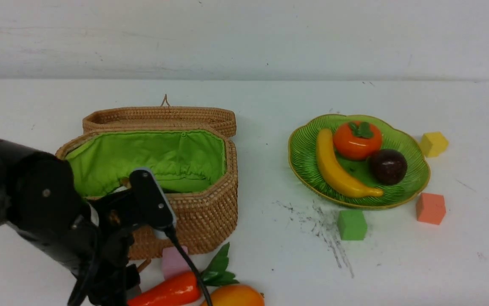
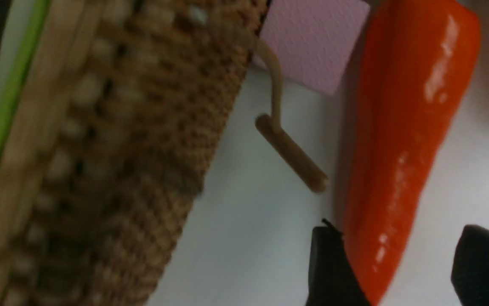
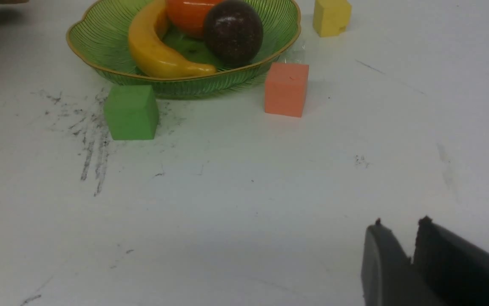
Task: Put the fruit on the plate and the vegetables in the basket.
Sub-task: Use the left arm to grab a carrot and put it into the left basket
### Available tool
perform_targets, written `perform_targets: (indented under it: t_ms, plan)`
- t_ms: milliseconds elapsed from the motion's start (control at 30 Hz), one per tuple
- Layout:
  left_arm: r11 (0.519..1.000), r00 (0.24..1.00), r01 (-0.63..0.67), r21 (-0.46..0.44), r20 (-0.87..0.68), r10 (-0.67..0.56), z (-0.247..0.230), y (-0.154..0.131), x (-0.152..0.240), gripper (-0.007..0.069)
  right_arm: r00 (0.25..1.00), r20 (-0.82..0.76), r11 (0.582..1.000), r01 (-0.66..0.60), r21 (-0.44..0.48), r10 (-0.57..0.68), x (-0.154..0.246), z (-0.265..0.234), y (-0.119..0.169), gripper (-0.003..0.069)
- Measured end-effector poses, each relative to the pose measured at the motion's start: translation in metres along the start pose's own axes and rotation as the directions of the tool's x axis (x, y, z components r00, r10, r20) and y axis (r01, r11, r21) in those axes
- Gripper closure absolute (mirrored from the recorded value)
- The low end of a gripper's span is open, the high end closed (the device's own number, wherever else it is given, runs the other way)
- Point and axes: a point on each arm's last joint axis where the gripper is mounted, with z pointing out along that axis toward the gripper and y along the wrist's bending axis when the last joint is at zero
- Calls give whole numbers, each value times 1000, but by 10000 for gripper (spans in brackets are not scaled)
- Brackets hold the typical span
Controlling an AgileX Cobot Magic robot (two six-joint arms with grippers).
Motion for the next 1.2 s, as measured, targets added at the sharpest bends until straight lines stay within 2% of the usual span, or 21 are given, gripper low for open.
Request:
perform_targets:
  t_ms: [333, 533, 700, 800, 1000, 1200]
  plan:
    - [995, 997, 53, 87, -61, -48, 50, -2, -3, 243, 1000, 0, 1000, 0, 0, 0, 0, 0, 0, 508]
    - [993, 996, 66, 96, -61, -60, 54, -2, -4, 250, 1000, 0, 1000, 0, 0, 0, 0, 0, 0, 499]
    - [988, 993, 75, 134, -100, -62, 53, -5, -2, 350, 1000, 0, 1000, 0, 0, 0, 0, 0, 0, 494]
    - [986, 991, 79, 150, -117, -62, 53, -7, 0, 354, 1000, 0, 1000, 0, 0, 0, 0, 0, 0, 490]
    - [980, 990, 55, 192, -140, -28, 37, -12, 3, 354, 1000, 0, 1000, 0, 0, 0, 0, 0, 0, 484]
    - [991, 999, 19, 129, -46, -13, -10, -14, 4, 354, 1000, 0, 1000, 0, 0, 0, 0, 0, 0, 475]
